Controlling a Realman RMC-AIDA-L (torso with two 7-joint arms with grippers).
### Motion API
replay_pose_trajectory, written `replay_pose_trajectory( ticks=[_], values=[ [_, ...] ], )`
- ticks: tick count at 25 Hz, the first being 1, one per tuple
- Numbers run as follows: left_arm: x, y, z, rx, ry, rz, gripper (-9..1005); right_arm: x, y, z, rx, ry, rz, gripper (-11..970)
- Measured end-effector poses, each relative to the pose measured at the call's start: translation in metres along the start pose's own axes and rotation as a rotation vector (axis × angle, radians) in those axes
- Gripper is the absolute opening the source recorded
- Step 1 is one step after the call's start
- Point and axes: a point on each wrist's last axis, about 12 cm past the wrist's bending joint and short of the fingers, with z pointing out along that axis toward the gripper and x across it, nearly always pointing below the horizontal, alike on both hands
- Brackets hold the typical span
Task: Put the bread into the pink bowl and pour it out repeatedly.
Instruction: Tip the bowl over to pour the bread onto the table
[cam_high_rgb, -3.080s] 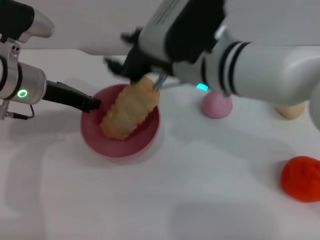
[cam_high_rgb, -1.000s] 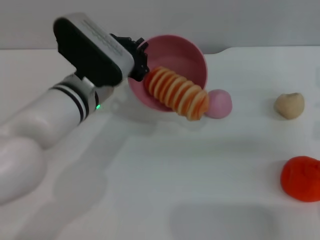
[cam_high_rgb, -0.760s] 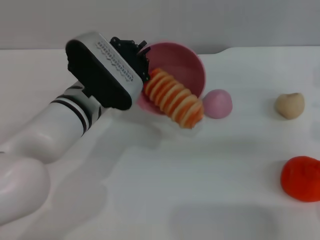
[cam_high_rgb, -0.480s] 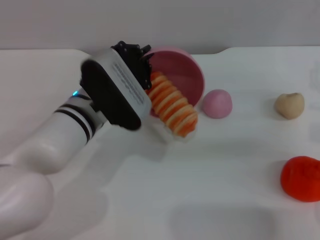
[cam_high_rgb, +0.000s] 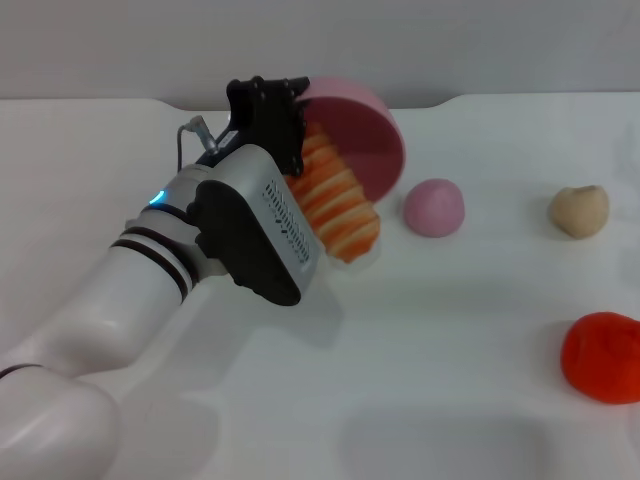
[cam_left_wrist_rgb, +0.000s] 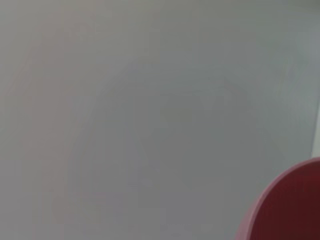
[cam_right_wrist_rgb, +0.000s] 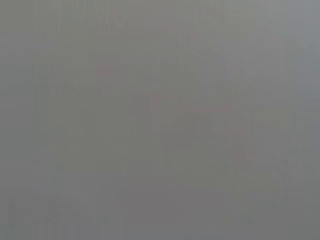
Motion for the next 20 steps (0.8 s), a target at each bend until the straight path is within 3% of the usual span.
replay_pose_trajectory(
  ticks=[20],
  values=[
    [-0.008,0.003,-0.016,-0.176,-0.022,0.147,46,0.0,0.002,0.001,-0.01,-0.002,0.001,575]
  ],
)
